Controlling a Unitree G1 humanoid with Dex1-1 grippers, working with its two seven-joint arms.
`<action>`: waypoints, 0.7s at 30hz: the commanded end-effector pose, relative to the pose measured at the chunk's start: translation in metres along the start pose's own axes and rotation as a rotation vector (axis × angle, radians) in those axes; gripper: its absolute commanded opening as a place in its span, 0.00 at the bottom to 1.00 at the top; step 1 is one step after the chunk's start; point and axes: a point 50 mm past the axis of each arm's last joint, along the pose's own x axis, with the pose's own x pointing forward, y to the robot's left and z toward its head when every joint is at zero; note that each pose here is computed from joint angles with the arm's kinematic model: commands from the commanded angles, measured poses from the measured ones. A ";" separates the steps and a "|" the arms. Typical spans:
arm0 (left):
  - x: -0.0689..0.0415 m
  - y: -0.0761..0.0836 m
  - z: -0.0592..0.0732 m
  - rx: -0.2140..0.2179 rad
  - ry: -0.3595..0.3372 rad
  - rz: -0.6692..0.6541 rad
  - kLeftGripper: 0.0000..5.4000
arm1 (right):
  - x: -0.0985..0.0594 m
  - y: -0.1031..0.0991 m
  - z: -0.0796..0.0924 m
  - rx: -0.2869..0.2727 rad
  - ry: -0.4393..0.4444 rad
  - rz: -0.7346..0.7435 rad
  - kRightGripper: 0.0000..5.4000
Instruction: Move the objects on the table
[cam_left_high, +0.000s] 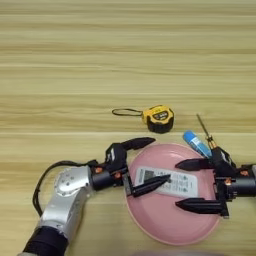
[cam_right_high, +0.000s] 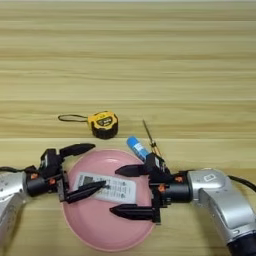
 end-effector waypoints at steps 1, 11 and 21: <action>0.003 0.011 0.020 0.026 -0.109 0.060 1.00 | -0.003 -0.004 0.009 -0.025 -0.019 -0.014 1.00; 0.001 0.026 0.042 0.041 -0.243 0.163 1.00 | -0.009 -0.011 0.032 -0.103 -0.102 -0.068 1.00; 0.001 0.041 0.044 0.073 -0.255 0.276 1.00 | -0.008 -0.023 0.062 -0.208 -0.226 -0.222 1.00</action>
